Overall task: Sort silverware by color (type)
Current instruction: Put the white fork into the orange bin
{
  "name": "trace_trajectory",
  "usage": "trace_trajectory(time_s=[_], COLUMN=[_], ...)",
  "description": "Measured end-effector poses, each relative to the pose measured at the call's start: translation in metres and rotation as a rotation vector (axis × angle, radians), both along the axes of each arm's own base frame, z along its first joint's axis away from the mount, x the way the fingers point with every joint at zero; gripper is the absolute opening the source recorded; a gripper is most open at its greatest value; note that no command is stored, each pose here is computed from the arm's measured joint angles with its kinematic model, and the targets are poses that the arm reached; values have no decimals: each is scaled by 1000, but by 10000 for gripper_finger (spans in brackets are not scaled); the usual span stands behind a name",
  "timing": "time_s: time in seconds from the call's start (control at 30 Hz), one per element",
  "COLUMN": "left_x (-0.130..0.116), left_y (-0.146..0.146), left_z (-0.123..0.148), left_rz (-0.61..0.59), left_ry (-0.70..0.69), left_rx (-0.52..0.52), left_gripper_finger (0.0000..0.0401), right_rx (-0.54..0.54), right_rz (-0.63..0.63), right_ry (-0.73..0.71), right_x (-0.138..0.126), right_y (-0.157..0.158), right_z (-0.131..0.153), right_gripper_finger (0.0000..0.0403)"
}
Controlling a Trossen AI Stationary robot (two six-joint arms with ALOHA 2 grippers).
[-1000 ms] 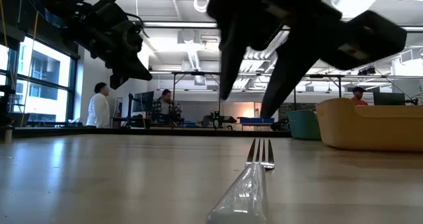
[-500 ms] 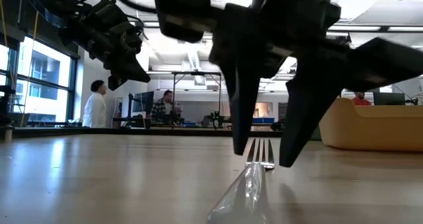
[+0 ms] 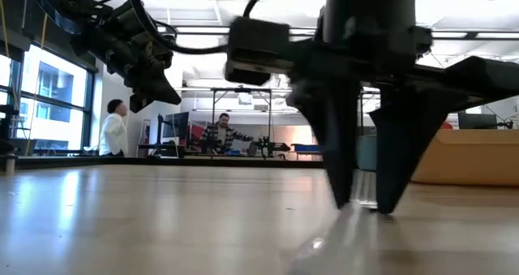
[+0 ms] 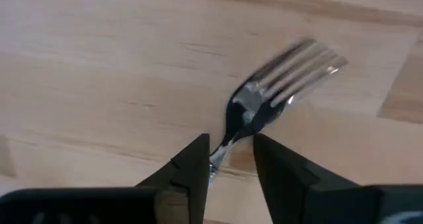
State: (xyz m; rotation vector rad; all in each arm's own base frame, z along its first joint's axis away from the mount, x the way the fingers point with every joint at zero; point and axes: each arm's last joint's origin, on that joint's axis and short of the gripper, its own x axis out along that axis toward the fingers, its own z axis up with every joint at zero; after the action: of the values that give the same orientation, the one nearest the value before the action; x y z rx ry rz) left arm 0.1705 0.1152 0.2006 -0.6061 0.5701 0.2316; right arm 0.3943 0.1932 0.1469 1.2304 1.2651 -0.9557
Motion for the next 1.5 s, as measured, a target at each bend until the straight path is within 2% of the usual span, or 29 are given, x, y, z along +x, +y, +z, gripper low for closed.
trace_trajectory(time_s=[0.2,0.3,0.47,0.67,0.93,1.2,1.5], left_x=[0,0,-1,-2,-2,-3,-3], left_y=[0,0,-1,-1,-1,-2,-2], left_z=[0,0,-2,-3,-3,-4,-4], left_rz=[0,1,1,1,12,16,16], left_ry=[0,3,23,31,29,42,44], left_rx=[-1,-4,-19,-26,-40,-55,-57], left_gripper_finger=[0,0,0,0,0,0,0], right_rx=[22,34,37,16,-111,-104,-84], right_rz=[144,172,105,39,60,127,67], right_ry=[52,46,-19,-48,42,43,53], right_x=[-4,-4,-3,-8,-17,-11,-13], right_y=[-2,-3,1,17,9,5,7], right_z=[0,3,16,14,6,-2,-5], right_gripper_finger=[84,72,63,62,62,62,62])
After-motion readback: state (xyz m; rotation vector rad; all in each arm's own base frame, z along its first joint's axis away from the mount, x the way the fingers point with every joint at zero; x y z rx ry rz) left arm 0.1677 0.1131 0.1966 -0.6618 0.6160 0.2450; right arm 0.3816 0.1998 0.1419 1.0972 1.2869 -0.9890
